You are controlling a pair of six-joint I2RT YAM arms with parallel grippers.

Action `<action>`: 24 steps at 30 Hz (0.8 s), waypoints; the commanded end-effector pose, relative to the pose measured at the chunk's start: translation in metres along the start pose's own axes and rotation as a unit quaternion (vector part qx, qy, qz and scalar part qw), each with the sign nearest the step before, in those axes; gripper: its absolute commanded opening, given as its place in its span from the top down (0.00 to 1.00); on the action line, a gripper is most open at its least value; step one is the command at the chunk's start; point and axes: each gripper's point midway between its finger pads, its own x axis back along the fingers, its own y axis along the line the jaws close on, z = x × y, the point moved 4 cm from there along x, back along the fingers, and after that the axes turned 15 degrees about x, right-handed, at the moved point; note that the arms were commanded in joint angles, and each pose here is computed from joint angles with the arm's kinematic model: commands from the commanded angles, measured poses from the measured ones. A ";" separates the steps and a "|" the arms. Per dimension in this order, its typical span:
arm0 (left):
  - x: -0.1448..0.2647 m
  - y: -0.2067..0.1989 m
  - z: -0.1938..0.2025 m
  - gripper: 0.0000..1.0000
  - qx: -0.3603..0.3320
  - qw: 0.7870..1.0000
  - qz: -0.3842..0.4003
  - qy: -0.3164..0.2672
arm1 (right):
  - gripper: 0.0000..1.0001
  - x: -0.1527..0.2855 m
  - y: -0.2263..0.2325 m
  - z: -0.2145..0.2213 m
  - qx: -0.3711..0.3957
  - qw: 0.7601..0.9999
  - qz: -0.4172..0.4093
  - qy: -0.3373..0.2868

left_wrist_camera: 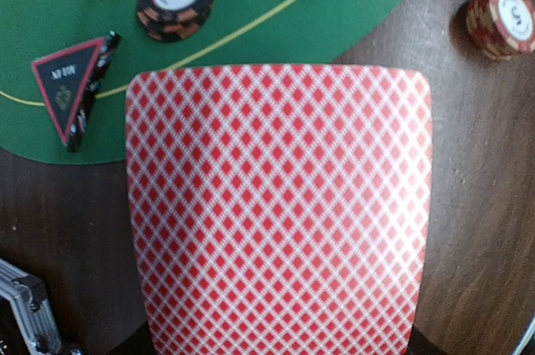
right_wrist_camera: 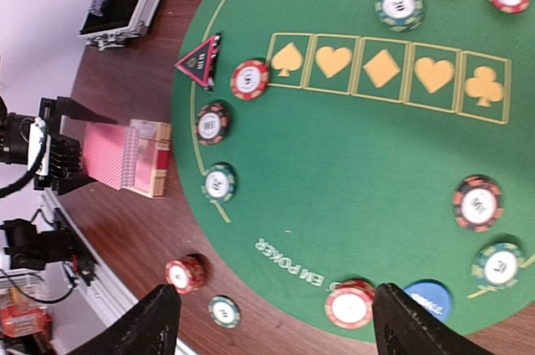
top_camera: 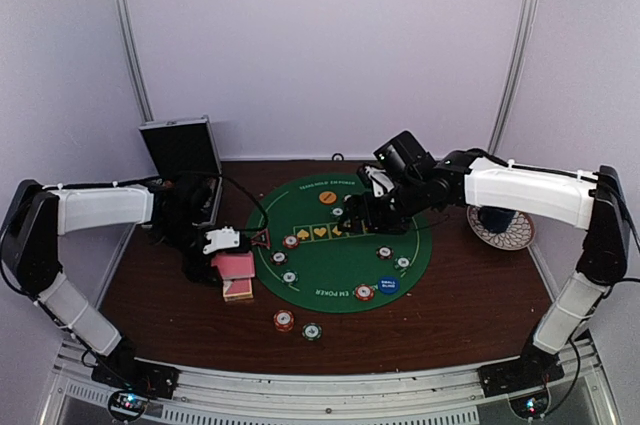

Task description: Distribute texas hold em gaming equipment

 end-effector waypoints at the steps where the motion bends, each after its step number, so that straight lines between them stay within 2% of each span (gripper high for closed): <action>1: 0.039 -0.005 -0.029 1.00 0.019 0.998 0.021 -0.048 | 0.15 -0.010 0.026 -0.015 -0.019 0.997 -0.075 -0.016; 6: 0.065 -0.009 -0.054 1.00 0.034 0.996 0.038 -0.068 | 0.11 -0.030 0.055 -0.033 -0.038 0.986 -0.162 -0.022; 11: 0.078 -0.019 -0.074 1.00 0.021 0.996 0.043 -0.072 | 0.09 -0.048 0.085 -0.047 -0.045 0.971 -0.235 -0.018; 24: 0.081 -0.024 -0.092 1.00 -0.006 0.997 0.022 -0.069 | 0.12 -0.074 0.116 -0.049 -0.079 0.937 -0.340 -0.008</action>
